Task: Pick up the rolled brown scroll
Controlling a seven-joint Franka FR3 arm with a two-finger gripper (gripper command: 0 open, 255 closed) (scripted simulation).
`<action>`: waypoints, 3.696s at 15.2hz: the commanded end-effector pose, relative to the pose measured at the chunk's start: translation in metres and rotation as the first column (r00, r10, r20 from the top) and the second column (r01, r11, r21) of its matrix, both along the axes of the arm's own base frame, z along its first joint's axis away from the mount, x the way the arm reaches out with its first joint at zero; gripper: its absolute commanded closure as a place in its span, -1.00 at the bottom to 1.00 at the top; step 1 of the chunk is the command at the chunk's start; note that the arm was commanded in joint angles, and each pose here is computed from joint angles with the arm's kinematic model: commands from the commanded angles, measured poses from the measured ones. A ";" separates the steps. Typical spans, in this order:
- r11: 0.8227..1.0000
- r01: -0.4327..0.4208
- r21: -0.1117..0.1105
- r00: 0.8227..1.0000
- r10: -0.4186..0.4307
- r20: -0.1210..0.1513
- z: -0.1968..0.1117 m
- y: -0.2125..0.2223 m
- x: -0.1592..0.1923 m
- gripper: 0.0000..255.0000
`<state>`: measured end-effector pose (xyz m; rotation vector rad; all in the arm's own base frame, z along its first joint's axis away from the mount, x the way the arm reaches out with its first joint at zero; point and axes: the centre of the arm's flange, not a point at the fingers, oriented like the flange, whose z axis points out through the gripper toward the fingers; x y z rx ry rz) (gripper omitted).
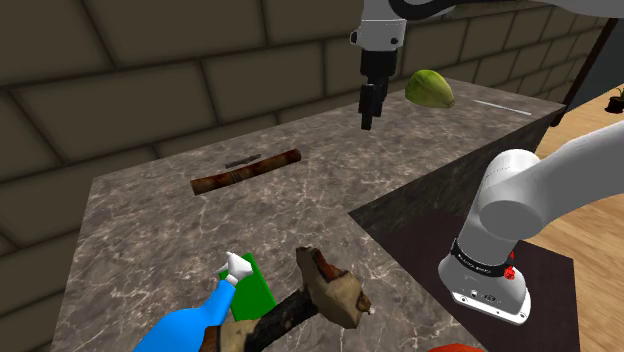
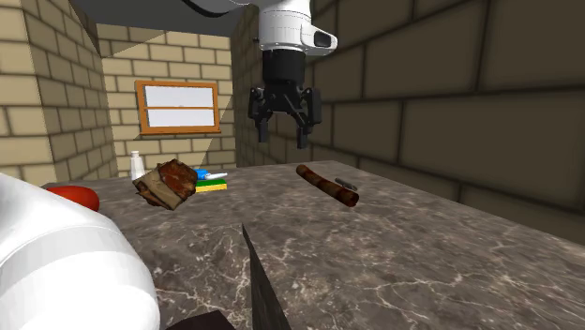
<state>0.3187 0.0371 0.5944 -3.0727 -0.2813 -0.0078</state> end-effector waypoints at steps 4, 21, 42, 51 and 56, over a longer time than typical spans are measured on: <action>0.995 -0.099 -0.004 0.995 0.099 -0.013 -0.011 0.001 0.041 -1.00; 0.789 -0.614 -0.001 0.786 0.611 -0.091 -0.084 0.081 0.252 -1.00; 0.541 -0.841 0.021 0.534 0.835 -0.133 -0.175 0.179 0.345 1.00; 0.541 -0.841 0.021 0.534 0.835 -0.133 -0.175 0.179 0.344 1.00; 0.541 -0.841 0.021 0.534 0.835 -0.133 -0.149 0.179 0.344 1.00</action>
